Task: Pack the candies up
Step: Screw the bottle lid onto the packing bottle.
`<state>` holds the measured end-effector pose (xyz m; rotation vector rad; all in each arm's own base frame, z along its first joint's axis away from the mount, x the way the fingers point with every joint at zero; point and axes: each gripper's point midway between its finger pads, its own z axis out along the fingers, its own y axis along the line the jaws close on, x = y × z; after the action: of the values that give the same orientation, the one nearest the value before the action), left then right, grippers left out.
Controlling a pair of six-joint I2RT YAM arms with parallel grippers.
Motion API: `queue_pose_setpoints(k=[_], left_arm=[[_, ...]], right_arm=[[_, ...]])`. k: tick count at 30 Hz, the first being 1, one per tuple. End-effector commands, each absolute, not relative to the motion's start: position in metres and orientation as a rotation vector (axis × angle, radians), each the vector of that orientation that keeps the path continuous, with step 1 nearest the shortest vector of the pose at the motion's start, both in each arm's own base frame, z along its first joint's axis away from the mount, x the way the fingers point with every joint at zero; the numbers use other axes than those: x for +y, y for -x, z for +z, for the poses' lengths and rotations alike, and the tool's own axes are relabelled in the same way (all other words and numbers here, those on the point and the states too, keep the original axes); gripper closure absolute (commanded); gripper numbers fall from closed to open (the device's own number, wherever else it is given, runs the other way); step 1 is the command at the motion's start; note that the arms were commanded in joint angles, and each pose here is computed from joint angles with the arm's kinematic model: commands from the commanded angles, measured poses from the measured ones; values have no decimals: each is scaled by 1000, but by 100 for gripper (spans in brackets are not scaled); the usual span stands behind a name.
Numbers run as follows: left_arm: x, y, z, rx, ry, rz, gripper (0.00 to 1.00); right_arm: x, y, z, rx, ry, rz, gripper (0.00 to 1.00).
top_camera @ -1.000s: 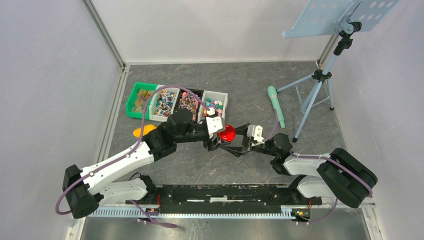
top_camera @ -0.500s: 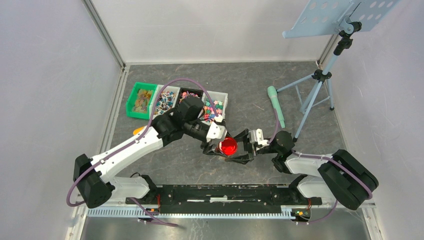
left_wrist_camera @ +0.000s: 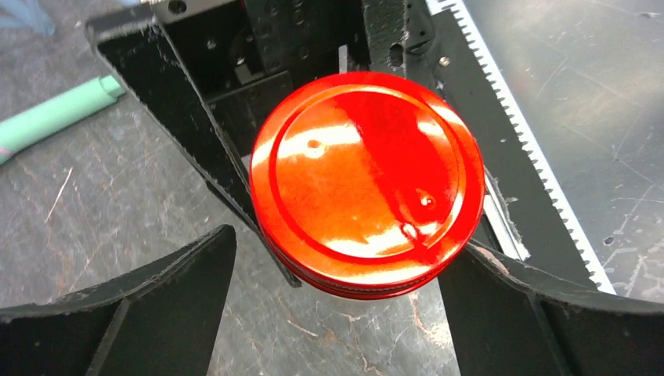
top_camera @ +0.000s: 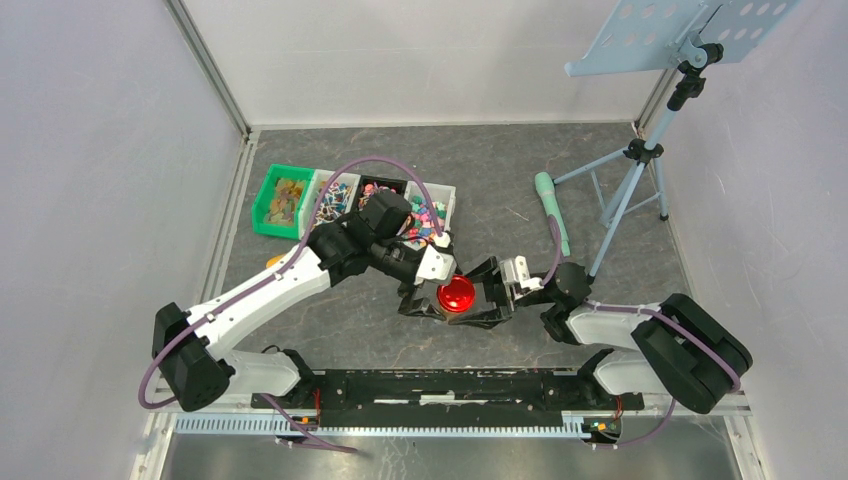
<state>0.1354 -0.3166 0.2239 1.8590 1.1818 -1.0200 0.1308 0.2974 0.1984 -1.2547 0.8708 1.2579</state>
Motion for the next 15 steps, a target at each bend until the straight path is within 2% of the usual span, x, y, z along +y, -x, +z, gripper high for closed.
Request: queue_pose_setpoints(k=[1,4,9,12,15], left_arm=[[-308,-151,240,1292,-1723,-912,0],[-304,-156,248,1388,-1593,-891,0],[-287,-174,251,1680,-1281,-832,0],[-276,-182,259,1740,-1134,-789,0],[-264,-206,280,1794,-822,-734,1]], right_arm=[[301,-158,212,850,1205,1087,59],[302,-175,204,928,1194,1020,59],[300,-201,200,1045,1103,944,59],[299,-213,200,1100,1032,919,60],[299,-224,199,1152,970,896,60]])
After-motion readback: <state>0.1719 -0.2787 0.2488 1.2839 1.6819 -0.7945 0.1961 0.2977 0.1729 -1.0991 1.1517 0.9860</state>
